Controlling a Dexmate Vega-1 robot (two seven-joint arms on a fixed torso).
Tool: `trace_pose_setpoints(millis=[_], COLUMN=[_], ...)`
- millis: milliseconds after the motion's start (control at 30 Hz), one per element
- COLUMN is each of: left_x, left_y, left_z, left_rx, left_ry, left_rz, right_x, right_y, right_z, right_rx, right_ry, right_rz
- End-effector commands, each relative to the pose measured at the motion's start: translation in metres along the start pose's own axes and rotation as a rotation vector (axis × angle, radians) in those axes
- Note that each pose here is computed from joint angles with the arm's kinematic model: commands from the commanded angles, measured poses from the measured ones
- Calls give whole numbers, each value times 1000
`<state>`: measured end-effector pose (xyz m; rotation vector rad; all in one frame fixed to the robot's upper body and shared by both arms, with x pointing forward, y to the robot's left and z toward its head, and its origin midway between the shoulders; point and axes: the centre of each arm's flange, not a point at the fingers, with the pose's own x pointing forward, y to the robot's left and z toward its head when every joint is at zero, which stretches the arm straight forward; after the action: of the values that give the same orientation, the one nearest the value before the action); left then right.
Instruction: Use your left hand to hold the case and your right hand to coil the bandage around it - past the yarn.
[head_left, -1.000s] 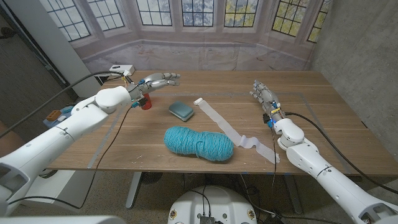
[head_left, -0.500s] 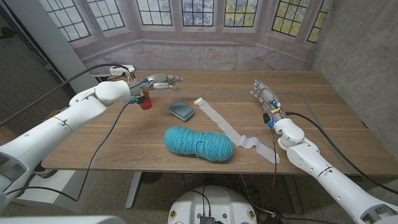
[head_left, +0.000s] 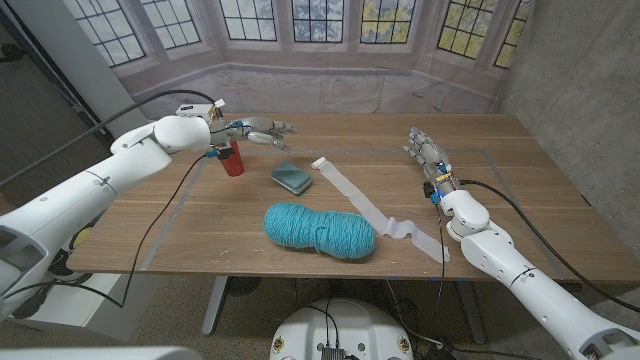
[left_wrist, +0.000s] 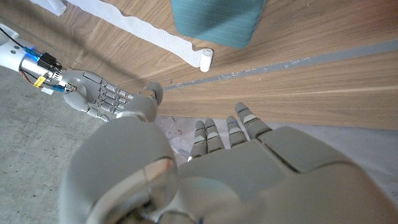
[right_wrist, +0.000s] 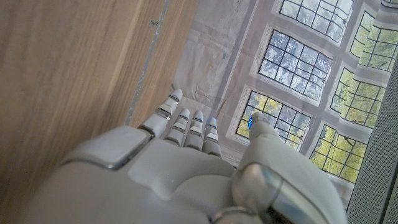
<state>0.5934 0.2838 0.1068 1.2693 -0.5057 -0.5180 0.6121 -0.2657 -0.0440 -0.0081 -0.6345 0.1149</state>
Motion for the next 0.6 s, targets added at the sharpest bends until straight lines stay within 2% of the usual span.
trace_pose_setpoints(millis=[33, 300, 600], left_x=[0, -2, 2], left_y=[14, 12, 11], left_z=[10, 19, 28], left_rx=[148, 299, 423], left_ry=[49, 77, 68], left_rz=[-102, -146, -162], right_x=[-2, -3, -3], right_y=[1, 1, 1], right_z=[2, 0, 1], right_rx=[-2, 5, -1], right_ry=[-11, -14, -14], right_rz=[-12, -18, -21])
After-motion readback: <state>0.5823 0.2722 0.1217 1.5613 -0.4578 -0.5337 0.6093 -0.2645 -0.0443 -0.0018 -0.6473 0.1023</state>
